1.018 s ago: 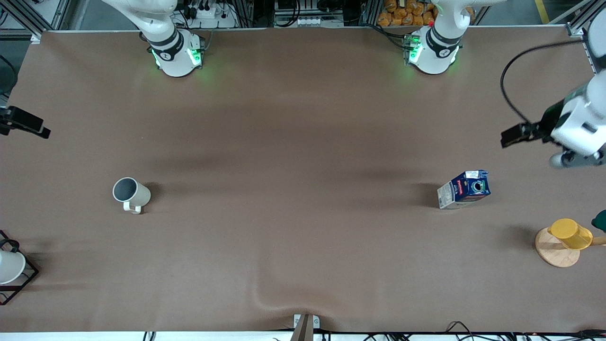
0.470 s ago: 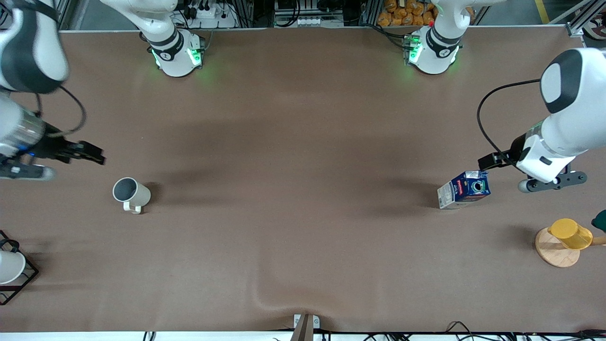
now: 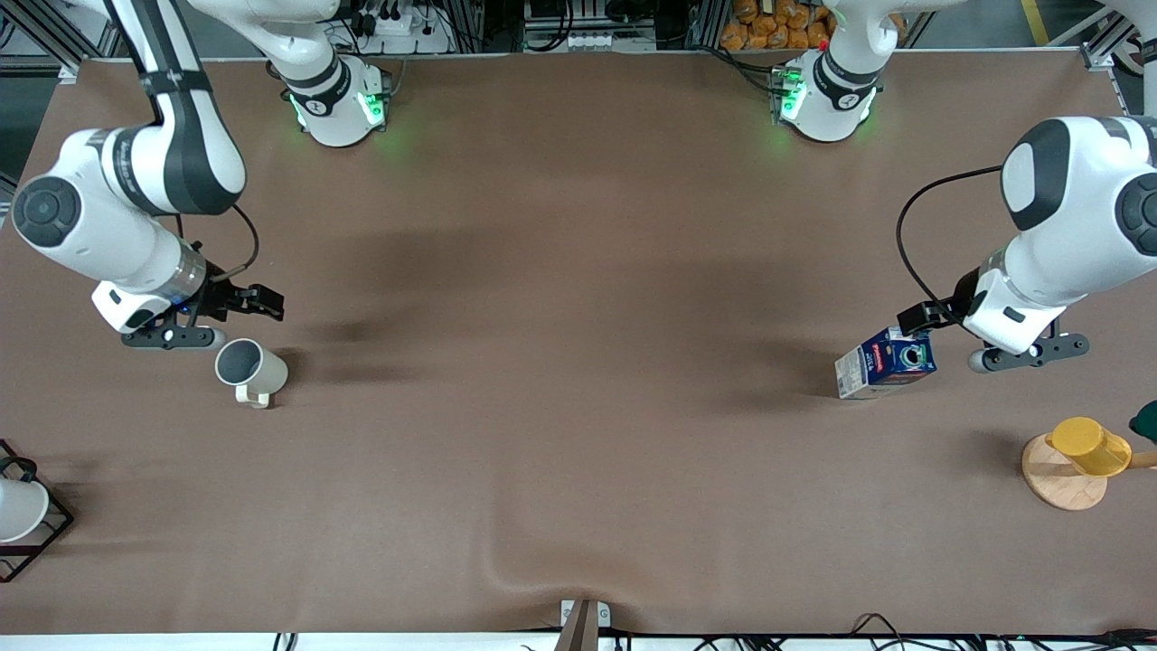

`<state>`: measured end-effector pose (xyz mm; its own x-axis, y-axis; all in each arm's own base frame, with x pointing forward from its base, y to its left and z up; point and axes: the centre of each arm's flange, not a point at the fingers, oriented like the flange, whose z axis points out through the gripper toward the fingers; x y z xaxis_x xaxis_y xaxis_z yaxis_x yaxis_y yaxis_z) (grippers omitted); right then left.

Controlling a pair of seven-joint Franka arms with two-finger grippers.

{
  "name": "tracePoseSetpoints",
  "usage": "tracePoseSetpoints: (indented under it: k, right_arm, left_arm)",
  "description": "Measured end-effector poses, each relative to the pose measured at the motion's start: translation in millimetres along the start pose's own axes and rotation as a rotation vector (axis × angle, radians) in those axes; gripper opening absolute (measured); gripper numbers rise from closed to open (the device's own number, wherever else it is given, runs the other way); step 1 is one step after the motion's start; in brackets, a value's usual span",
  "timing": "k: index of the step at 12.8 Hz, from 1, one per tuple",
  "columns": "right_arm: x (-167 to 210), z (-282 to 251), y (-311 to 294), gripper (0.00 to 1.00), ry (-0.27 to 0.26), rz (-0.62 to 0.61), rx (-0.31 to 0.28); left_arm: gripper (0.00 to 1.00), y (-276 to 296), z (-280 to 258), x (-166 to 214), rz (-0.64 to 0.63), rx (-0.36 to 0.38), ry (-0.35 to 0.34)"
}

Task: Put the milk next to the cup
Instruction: 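Lower the left gripper onto the milk carton while the right gripper reaches the mug, then grasp the milk carton with the left gripper while the right gripper grasps the mug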

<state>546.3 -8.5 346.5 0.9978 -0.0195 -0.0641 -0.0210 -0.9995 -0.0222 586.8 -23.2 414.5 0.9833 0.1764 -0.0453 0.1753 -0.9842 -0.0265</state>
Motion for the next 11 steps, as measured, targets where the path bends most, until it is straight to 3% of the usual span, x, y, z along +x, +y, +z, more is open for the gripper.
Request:
tracePoseSetpoints:
  k: [6,11]
  right_arm:
    - [31,79,16,1.00,0.069,-0.006,0.005]
    - [42,99,21,0.44,0.052,-0.053,-0.037]
  left_arm:
    - [1.00,-5,33,7,-0.017,-0.015,0.043]
    - [1.00,-1,51,16,-0.017,-0.026,0.068]
